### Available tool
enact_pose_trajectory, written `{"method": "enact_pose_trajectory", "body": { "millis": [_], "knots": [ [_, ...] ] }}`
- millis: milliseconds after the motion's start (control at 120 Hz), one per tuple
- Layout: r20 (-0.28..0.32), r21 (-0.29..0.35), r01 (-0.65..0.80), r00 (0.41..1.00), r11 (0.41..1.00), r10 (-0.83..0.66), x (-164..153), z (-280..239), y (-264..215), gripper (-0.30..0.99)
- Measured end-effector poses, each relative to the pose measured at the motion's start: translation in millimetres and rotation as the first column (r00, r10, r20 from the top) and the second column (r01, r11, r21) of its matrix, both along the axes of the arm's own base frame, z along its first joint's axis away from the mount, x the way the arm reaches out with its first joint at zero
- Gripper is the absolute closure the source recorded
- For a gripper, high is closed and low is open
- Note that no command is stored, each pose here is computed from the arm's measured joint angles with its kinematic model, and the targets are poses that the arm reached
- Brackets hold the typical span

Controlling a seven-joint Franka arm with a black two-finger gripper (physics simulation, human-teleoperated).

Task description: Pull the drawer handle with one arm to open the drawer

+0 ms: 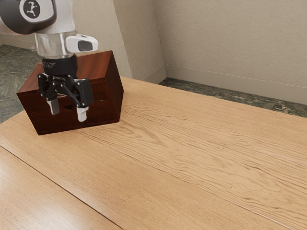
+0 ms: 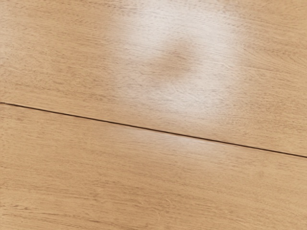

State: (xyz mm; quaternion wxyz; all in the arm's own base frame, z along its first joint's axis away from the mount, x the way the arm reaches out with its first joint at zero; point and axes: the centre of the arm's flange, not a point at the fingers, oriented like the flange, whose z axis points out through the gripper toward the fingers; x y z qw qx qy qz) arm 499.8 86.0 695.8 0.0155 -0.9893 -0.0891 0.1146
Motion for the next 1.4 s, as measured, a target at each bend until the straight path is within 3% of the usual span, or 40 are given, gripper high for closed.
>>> {"method": "enact_pose_trajectory", "body": {
  "millis": [233,333,400,508,600,800,983,1100,1250,1400],
  "knots": [
    [0.153,0.026,-0.060,0.987,0.998,0.056,9.0,15.0,34.6,0.00],
    [0.338,0.049,-0.086,0.939,0.995,0.064,-17.4,104.2,18.5,0.00],
    [0.390,0.041,-0.150,0.913,0.988,0.123,-27.1,128.2,7.8,0.00],
    [0.413,0.008,-0.316,0.865,0.949,0.284,-23.9,131.6,3.2,0.00],
    [0.426,-0.023,-0.472,0.793,0.881,0.436,-17.5,127.5,21.0,0.00],
    [0.426,-0.084,-0.798,0.512,0.597,0.745,-17.9,110.8,111.7,0.00],
    [0.400,-0.105,-0.898,0.356,0.428,0.845,-7.2,87.9,125.0,0.00],
    [0.355,-0.072,-0.939,0.291,0.337,0.888,-2.1,30.4,134.3,0.00],
    [0.380,-0.107,-0.965,0.182,0.239,0.907,8.7,-9.6,151.7,0.00],
    [0.411,-0.184,-0.969,0.076,0.164,0.908,21.4,-40.6,168.9,0.00]
  ]
}}
